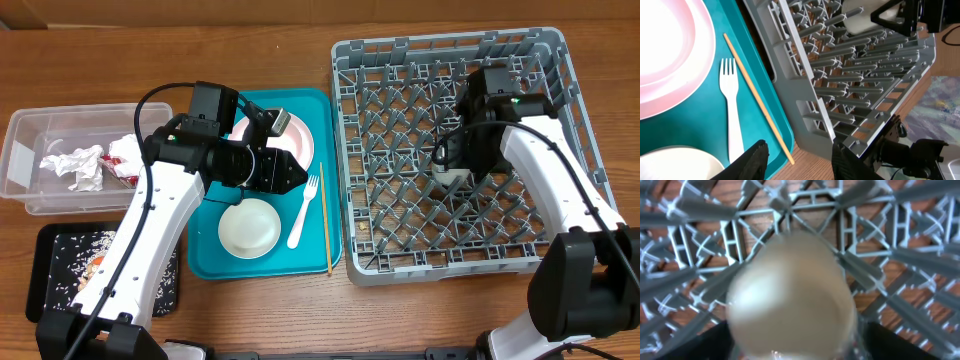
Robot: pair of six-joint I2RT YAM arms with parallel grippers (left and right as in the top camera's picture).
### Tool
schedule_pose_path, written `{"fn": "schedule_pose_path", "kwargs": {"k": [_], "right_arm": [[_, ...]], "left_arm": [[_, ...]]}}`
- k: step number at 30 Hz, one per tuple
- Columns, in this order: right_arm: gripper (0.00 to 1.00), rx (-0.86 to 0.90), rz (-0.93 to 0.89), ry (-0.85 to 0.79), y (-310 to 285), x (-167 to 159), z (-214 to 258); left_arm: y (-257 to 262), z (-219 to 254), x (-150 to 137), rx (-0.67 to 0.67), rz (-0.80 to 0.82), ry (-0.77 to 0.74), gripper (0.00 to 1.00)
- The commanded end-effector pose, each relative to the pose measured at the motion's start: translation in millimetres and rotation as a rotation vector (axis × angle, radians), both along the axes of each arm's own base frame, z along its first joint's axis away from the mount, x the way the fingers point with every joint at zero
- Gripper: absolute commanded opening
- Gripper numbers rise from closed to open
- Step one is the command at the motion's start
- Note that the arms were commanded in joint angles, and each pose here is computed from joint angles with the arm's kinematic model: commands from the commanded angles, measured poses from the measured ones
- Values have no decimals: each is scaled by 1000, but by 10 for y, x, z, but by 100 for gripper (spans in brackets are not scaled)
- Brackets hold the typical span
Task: Sort waste into correct bins and load items into the dishwasher
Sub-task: 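Lower the cup upside down into the grey rack and open the right gripper, then move the left gripper to the white bowl and the right gripper toward the tray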
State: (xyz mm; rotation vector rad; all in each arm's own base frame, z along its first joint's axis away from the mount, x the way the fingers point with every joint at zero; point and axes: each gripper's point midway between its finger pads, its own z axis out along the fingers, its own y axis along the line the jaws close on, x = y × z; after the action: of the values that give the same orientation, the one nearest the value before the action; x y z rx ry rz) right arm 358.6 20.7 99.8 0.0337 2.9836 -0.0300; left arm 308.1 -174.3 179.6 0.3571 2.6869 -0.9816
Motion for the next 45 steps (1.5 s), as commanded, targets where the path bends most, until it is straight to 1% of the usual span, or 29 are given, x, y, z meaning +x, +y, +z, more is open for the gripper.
{"fn": "schedule_pose_path", "kwargs": {"k": [1,5,9,13,15,18,23,25,31,35,38,41,45], "right_arm": [[100,0,3,-59,24,137,227],[100,28,8,-59,72,140,354],[100,139,30,-74,265,154,608],[100,270,58,-68,485,42,941],[100,338,84,-52,598,-69,1081],[100,416,135,-4,728,-229,1127],[100,491,121,100,828,-475,1145],[100,506,118,121,848,-524,1154],[100,613,124,141,1004,-577,1247],[100,618,153,154,1105,-612,1208],[100,615,195,165,1233,-653,1156],[100,558,279,149,1425,-666,1014],[100,510,300,153,1610,-703,858]], "left_arm": [[26,-16,14,5,18,10,45],[28,-19,8,5,18,13,44],[64,-46,-2,25,27,22,41],[120,-54,-17,45,41,28,41],[217,-92,-2,103,70,22,40],[379,-181,-3,195,138,48,41],[582,-296,-93,315,182,95,43],[649,-328,-137,354,189,112,45],[895,-402,-179,495,226,120,47],[1048,-429,-189,576,273,126,47],[1090,-434,-196,598,280,127,47],[1171,-459,-197,641,307,127,46],[1203,-573,-267,657,320,159,45]]}}
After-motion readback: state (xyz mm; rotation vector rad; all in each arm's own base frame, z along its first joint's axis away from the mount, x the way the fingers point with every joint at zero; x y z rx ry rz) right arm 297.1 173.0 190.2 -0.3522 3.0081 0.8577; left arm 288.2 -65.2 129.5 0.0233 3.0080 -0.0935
